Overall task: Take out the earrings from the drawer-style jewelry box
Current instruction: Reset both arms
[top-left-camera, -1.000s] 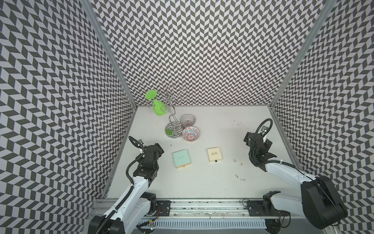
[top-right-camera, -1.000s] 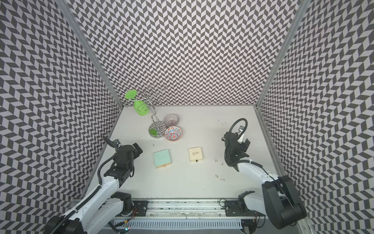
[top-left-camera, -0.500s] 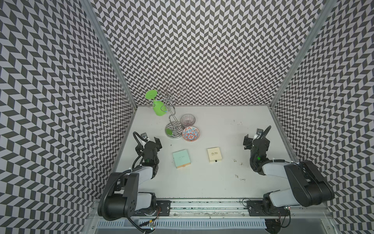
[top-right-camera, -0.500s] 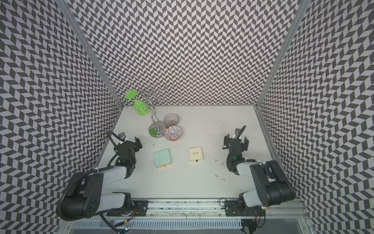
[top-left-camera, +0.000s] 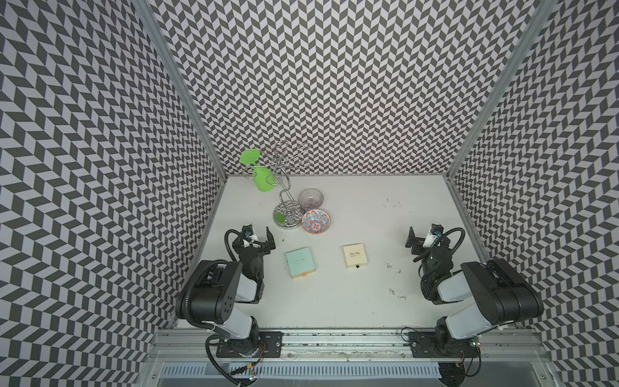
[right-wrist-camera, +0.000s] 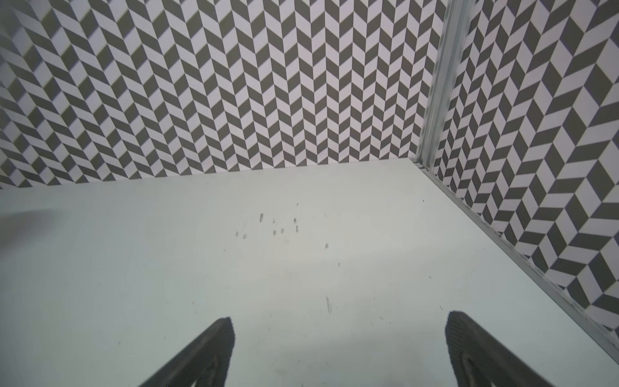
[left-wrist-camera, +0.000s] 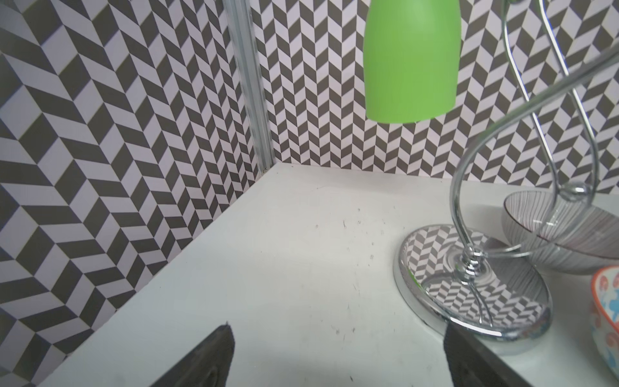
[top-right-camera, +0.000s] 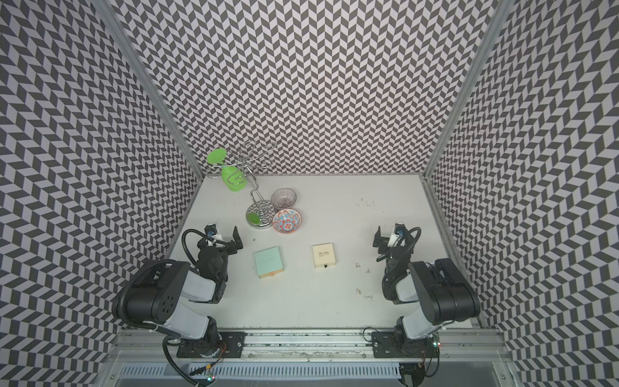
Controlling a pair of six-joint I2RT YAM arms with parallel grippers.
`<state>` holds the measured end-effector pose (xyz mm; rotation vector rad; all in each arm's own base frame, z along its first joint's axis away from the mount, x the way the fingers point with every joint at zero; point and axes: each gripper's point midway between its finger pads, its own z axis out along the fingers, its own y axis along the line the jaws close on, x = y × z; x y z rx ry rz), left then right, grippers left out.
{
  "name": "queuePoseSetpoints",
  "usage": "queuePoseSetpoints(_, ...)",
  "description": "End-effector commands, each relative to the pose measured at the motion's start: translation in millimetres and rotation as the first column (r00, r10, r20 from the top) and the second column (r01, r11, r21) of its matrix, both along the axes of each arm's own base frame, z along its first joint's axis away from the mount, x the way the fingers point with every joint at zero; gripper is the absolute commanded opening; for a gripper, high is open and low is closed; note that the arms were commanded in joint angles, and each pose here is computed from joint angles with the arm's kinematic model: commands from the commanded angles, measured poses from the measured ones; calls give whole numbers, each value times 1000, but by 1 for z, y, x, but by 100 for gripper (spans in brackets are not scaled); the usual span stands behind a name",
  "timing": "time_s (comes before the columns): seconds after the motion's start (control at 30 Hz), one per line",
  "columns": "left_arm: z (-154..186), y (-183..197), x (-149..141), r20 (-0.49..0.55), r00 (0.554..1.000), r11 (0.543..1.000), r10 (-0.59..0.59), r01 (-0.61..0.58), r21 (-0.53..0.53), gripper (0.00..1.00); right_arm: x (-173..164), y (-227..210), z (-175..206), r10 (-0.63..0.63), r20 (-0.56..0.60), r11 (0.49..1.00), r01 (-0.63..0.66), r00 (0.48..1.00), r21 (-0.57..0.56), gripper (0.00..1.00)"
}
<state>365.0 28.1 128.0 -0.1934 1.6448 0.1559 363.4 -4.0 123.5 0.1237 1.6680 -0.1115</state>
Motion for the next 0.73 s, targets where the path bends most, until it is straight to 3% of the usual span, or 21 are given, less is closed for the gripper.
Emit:
queuePoseSetpoints(0.0,20,-2,12,61,998,999,-27,28,-17,100,20,0,29,7,83,999,-10,996,33,99)
queuePoseSetpoints(0.17,21,-2,11,64,998,1000,-23,24,-11,100,15,-2,35,9,129,999,-13,992,34,99)
queuePoseSetpoints(0.7,20,-4,13,57,998,1000,-26,26,-5,100,14,-3,34,8,129,999,-13,992,35,99)
